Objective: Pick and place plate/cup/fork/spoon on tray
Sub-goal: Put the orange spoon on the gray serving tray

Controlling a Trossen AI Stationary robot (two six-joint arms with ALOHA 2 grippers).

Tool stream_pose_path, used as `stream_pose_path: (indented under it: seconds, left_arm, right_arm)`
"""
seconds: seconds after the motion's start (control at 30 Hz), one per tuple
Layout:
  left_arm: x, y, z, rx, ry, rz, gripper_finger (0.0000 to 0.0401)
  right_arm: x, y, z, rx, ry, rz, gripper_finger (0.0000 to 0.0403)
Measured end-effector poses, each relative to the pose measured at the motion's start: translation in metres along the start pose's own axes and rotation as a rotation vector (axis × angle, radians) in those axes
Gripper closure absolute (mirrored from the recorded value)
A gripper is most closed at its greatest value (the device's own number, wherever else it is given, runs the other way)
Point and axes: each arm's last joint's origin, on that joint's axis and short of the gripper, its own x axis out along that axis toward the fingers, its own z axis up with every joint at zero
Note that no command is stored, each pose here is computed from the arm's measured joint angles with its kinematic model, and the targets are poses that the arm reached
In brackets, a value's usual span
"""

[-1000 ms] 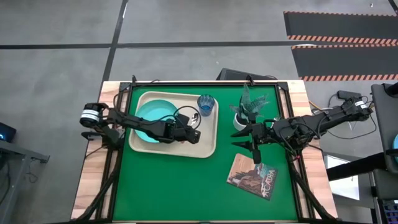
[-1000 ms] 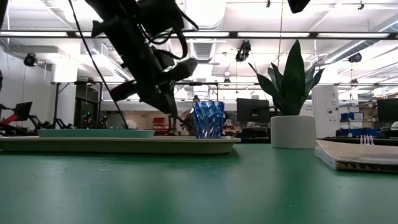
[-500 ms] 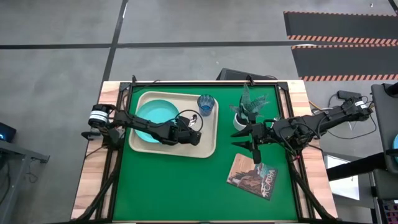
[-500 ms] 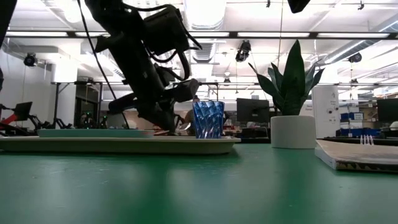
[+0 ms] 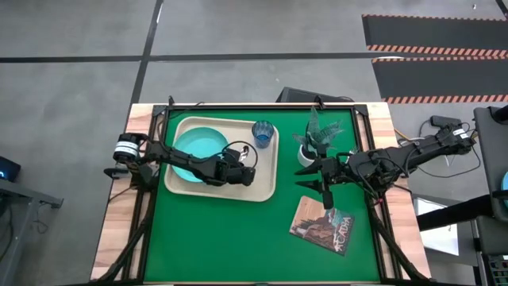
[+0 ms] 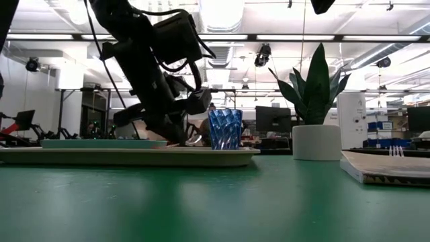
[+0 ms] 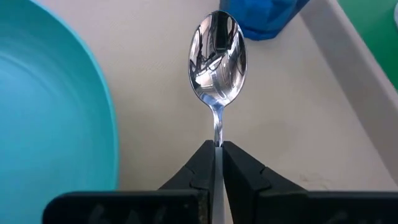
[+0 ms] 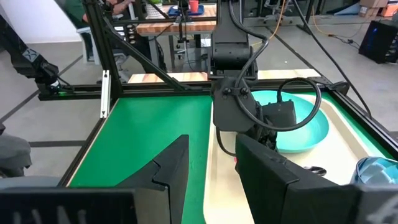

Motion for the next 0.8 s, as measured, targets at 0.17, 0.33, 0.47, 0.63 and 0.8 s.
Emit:
stream_pose_path:
  seconds: [0.17, 0.33, 0.47, 0.63, 0.8]
  left_arm:
    - [0.0026, 0.0060, -0.0048, -0.028, 0.020, 0.013, 0.0391]
    - [0.0038, 0.0090, -0.0070, -0.030, 0.026, 0.021, 0.0391]
    - [0.0038, 0.0087, -0.0067, -0.031, 0.026, 0.020, 0.0390]
    - [0.0039, 0.0087, -0.0067, -0.032, 0.026, 0.019, 0.0390]
    - [0.0042, 0.0071, -0.0059, -0.045, 0.020, 0.003, 0.0390]
  right_arm:
    - [0.0000, 0.0000, 0.0000, 0.000, 0.000, 0.000, 0.0280]
    - [0.0000, 0.0000, 0.0000, 0.000, 0.000, 0.000, 0.0280]
    - [0.0000, 0.0000, 0.0000, 0.000, 0.000, 0.000, 0.0280]
    - [0.0000, 0.0000, 0.0000, 0.000, 0.000, 0.000, 0.0280]
    - [0.0000, 0.0000, 0.0000, 0.000, 0.000, 0.000, 0.0280]
